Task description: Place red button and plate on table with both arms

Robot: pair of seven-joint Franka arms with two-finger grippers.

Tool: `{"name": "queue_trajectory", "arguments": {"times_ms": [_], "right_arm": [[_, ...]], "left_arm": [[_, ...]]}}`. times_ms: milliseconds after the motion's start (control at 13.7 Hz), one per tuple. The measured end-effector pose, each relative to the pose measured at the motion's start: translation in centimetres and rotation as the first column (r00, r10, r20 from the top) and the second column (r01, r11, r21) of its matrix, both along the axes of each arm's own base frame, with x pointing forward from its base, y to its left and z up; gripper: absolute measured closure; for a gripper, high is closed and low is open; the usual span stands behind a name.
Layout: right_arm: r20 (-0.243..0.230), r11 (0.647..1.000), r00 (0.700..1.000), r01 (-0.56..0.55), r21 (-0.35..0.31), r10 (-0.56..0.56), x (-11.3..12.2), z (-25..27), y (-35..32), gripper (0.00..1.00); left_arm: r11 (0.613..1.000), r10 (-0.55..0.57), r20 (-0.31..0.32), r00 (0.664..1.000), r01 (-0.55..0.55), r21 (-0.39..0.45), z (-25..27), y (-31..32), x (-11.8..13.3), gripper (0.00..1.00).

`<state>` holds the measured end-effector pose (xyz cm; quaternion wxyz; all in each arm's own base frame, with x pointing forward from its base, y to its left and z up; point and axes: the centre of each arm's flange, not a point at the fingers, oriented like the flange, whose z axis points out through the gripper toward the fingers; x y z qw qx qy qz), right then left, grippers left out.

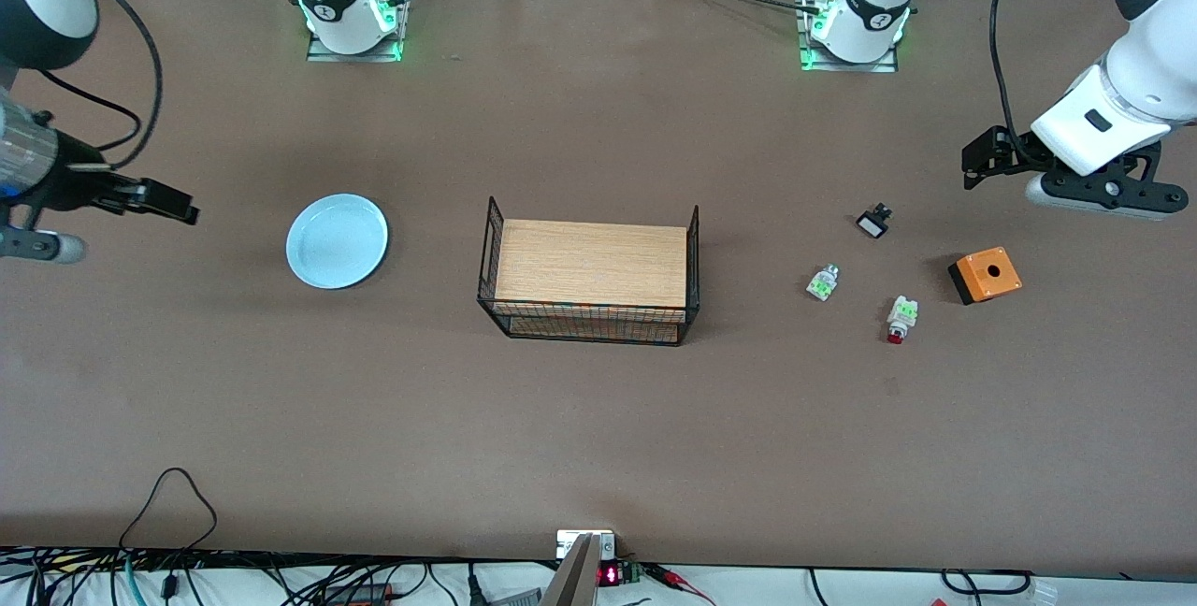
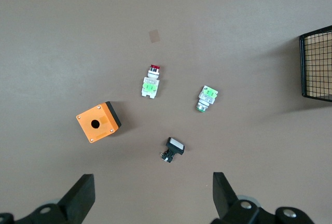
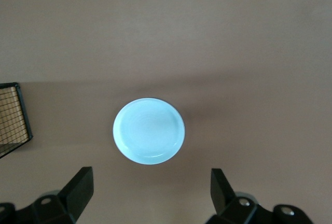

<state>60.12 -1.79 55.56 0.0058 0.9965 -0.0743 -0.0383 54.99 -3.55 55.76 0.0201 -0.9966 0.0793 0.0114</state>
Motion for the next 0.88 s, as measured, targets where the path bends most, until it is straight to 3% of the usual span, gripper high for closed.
{"name": "queue_trajectory", "arguments": {"times_ms": [875], "right_arm": [[0.009, 0.995, 0.995, -0.103, 0.001, 0.103, -1.8, 3.0, -2.2, 0.0]], "left_arm": [[1.0, 0.0, 0.0, 1.0, 0.0, 0.0, 0.0, 0.0, 0.0, 0.0]]}}
